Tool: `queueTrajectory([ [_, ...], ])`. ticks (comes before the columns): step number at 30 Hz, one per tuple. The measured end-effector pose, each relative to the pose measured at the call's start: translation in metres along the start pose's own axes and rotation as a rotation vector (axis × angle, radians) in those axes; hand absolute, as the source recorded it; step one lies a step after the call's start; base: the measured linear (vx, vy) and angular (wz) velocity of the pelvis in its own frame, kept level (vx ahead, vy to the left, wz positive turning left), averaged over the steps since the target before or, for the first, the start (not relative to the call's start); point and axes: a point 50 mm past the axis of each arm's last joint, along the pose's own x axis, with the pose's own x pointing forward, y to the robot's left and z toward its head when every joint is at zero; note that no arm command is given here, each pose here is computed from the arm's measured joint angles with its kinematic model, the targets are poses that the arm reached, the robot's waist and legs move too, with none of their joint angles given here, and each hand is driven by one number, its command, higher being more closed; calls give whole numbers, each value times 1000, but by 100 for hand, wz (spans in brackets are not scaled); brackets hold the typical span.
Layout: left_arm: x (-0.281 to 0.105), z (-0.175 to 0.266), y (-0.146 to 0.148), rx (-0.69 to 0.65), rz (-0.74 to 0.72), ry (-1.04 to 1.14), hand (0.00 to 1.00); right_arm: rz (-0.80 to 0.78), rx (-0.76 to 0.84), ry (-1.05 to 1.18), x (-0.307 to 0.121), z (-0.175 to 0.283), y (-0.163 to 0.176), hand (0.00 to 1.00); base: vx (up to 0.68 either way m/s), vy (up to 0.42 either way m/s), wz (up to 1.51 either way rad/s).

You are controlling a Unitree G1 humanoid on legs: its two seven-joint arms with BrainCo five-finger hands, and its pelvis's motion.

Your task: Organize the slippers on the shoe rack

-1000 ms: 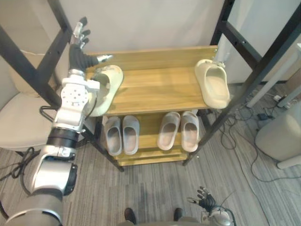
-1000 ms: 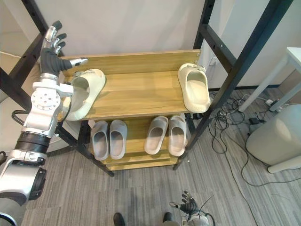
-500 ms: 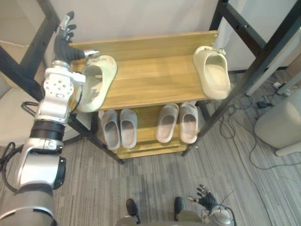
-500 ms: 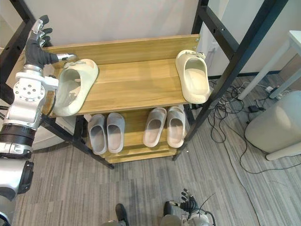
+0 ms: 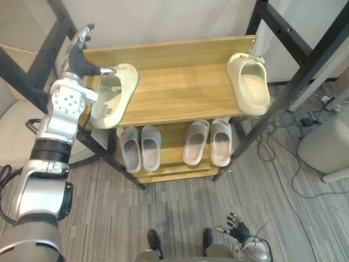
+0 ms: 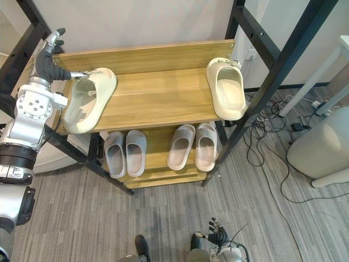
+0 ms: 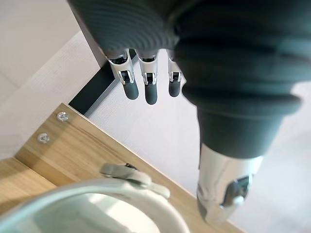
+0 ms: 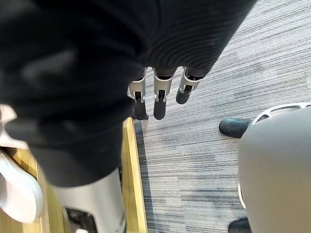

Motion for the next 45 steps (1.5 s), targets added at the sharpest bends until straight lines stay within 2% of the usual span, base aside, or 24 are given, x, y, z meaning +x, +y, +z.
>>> queueTrajectory([
  [10,5,3,13,166,0,-19,0,21,3,-50,1,10,4,0,-45,-2,-5],
  [18,7,1,21,243,6,-2,0,24,10,-52,1,11,5,0,-28,-4,-2],
  [19,7,-1,20,254,2,7,100,24,11,-53,1,11,5,0,0,0,0],
  [35,10,7,20,281,2,-16,100,30,14,-104,3,23,7,0,-14,-2,0],
  [42,12,16,9,237,0,-43,100,36,19,-114,5,27,10,0,-11,0,0],
  [45,12,26,-5,166,-15,-70,100,37,20,-112,5,26,10,0,0,0,0],
])
